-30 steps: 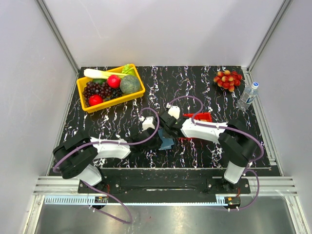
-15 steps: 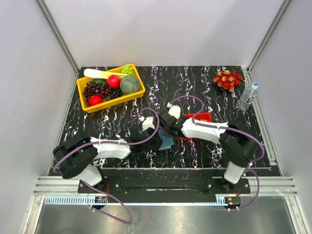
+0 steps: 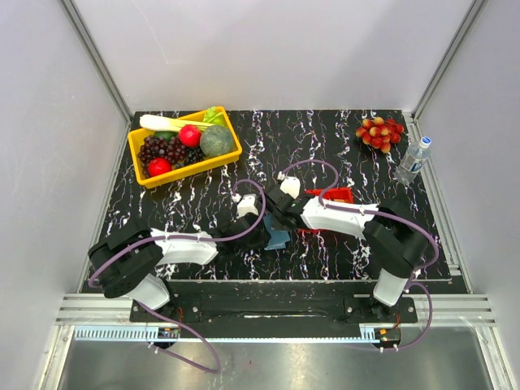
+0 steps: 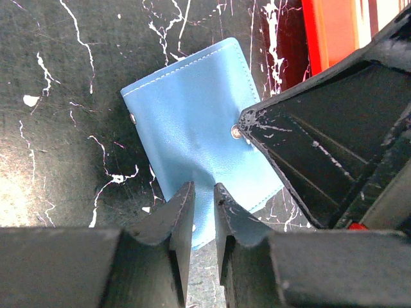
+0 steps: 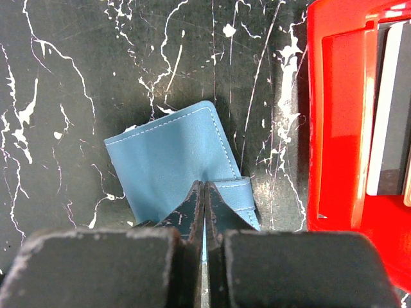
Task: Put the credit cards into the card holder
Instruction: Close the card holder at the center of the board.
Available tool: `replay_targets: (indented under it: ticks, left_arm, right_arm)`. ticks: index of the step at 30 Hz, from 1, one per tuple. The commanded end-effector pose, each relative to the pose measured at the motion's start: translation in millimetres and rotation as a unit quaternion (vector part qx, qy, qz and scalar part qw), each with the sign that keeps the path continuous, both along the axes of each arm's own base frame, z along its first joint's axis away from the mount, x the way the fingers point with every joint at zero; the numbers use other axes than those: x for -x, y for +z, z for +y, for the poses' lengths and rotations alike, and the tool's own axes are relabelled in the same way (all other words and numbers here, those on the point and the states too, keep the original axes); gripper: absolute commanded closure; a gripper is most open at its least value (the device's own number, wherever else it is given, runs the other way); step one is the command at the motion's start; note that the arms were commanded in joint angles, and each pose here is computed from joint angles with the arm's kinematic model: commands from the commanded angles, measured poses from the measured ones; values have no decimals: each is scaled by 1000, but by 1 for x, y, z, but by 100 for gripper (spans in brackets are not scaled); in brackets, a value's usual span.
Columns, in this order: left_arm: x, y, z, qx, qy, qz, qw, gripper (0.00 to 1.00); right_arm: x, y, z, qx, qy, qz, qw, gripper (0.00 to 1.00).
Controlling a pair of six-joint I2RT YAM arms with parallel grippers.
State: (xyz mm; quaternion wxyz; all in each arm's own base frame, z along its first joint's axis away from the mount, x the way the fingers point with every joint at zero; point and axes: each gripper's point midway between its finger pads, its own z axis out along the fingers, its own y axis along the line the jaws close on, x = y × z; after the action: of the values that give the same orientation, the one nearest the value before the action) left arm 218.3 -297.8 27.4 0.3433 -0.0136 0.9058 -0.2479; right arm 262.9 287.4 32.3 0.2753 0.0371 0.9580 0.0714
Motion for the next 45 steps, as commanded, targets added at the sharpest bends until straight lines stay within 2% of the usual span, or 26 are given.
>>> replay_targets:
  ticks: [1, 9, 19, 28, 34, 45]
  left_arm:
    - [15, -24, 7, -26, -20, 32, 999, 78]
    - [15, -24, 5, -22, -26, 31, 999, 78]
    - [15, -24, 6, -23, -24, 31, 999, 78]
    - [14, -24, 7, -7, -11, 29, 999, 78]
    - [16, -25, 5, 9, -10, 30, 999, 78]
    - [18, -25, 9, 21, 0, 28, 999, 78]
  right_arm:
    - [-12, 9, 17, -31, -16, -15, 999, 100]
    - [-18, 5, 12, -4, -30, -30, 999, 100]
    - [4, -12, 24, 14, -9, -10, 1000, 100]
    - [21, -22, 14, 16, -10, 6, 1000, 100]
    - [31, -41, 14, 45, -54, -31, 997, 100]
    - [50, -85, 16, 25, -110, 0, 994, 100]
